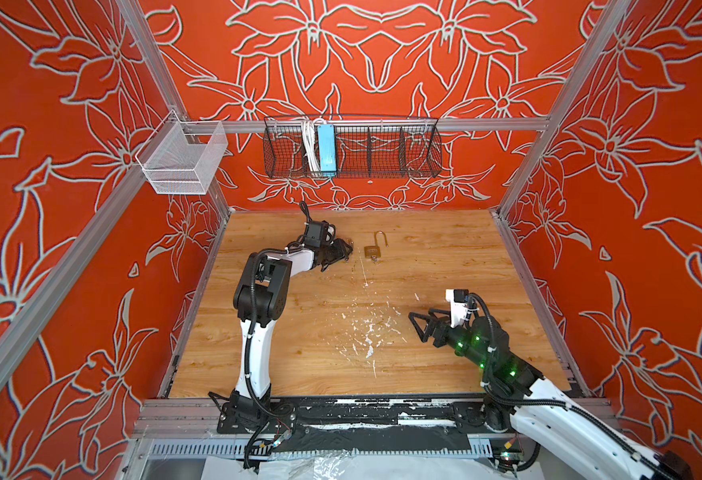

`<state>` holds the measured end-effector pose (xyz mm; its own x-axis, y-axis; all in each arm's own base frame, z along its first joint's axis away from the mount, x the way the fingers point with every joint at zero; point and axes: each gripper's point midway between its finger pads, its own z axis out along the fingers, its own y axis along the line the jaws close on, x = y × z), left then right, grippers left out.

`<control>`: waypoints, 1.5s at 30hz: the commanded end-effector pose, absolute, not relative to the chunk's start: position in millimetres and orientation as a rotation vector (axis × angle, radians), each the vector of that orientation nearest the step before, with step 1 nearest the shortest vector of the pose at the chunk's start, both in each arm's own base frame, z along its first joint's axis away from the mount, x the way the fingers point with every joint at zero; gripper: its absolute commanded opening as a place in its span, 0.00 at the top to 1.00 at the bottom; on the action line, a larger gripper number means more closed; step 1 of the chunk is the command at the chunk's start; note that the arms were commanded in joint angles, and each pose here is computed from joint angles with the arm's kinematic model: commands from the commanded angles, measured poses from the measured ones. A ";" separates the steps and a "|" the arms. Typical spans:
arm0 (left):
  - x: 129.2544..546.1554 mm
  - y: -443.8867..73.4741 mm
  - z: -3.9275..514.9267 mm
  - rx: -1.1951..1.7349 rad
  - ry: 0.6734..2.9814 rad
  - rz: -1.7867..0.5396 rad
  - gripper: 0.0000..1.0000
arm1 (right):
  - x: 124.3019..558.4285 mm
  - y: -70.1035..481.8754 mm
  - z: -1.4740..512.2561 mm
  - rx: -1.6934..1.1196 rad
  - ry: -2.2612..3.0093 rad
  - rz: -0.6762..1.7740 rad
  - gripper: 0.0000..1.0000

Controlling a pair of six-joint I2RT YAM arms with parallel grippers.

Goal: Unlock with the key

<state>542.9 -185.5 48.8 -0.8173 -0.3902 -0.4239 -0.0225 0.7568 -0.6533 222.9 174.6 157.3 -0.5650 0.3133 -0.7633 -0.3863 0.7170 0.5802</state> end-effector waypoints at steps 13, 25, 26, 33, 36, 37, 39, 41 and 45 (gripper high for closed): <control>533.9 -128.6 24.4 -0.303 2.637 -0.245 1.00 | 221.9 174.6 181.1 -0.074 1.880 0.949 0.02; 528.3 -121.5 31.2 -0.245 2.638 -0.062 0.30 | 221.5 158.6 179.5 -0.048 1.910 0.845 0.02; 527.1 -121.6 32.1 -0.244 2.632 -0.069 0.19 | 222.7 153.3 179.5 -0.044 1.918 0.801 0.02; 512.9 -124.7 71.0 -0.213 2.487 -0.173 0.03 | 232.7 110.0 190.7 -0.073 1.919 0.447 0.02; 485.4 -124.7 103.3 -0.197 2.386 -0.235 0.03 | 240.8 78.7 199.3 -0.055 1.876 0.252 0.02; 472.9 -123.9 113.7 -0.186 2.359 -0.237 0.03 | 242.6 68.9 203.5 -0.048 1.850 0.197 0.02; 440.0 -116.5 134.8 -0.159 2.288 -0.196 0.03 | 246.2 43.0 211.6 0.008 1.786 0.073 0.02; 409.9 -99.5 146.0 -0.150 2.241 -0.117 0.03 | 250.8 21.6 213.0 0.058 1.743 -0.027 0.02; 355.6 -33.6 144.2 -0.248 2.168 0.209 0.03 | 273.1 -2.4 189.4 0.128 1.772 -0.069 0.02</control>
<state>379.4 -84.2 161.6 -0.5843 -0.1591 -0.7958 -0.0960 0.9873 -0.1269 260.3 13.9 204.6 -0.1872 0.0986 -0.9774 0.0757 0.9934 0.0857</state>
